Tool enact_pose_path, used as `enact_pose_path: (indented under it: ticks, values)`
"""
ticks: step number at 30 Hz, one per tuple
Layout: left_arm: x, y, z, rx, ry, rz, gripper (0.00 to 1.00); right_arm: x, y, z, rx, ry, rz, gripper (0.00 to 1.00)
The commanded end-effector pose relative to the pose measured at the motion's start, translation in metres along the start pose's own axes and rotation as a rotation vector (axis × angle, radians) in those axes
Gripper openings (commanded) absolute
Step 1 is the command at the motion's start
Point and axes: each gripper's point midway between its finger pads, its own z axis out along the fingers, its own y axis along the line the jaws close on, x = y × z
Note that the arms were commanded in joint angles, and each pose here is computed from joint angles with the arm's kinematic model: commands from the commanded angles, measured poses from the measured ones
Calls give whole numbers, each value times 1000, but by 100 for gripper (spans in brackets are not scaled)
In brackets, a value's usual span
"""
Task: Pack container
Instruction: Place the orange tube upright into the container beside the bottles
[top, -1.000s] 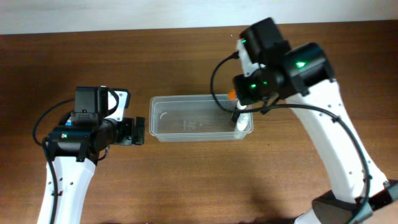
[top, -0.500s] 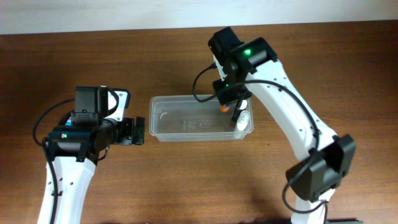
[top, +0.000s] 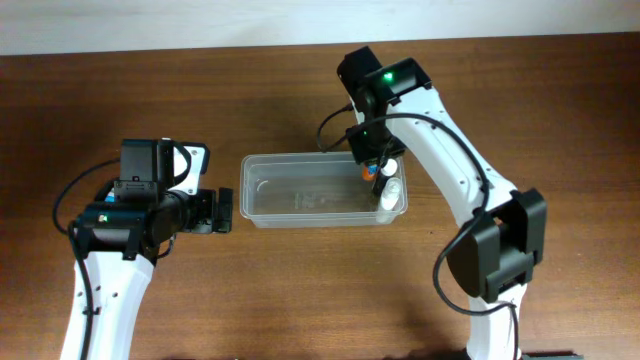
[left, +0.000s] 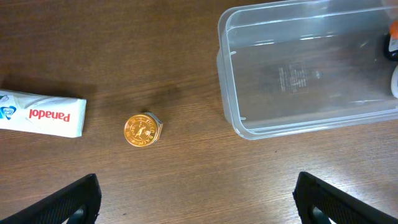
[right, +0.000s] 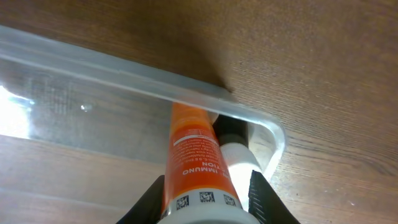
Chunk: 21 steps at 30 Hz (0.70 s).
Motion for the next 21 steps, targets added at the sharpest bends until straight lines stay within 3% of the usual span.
enact_pose_path:
  ticks: [1, 6, 8, 11, 12, 21]
  values:
    - [-6, -1, -3, 11, -16, -10, 99, 0, -3, 16, 21, 31, 8, 11]
    - [-6, -1, -3, 11, -16, -10, 99, -1, -2, 20, 22, 34, 8, 12]
    - [-6, -1, -3, 11, -16, -10, 99, -1, -2, 20, 22, 34, 7, 29]
    - [-6, -1, -3, 11, -16, -10, 99, -1, -2, 20, 22, 35, 7, 32]
    - [-6, -1, -3, 11, -16, -10, 99, -1, -2, 20, 22, 36, 7, 38]
    - [-6, -1, -3, 11, -16, -10, 99, -1, -2, 20, 22, 35, 7, 40]
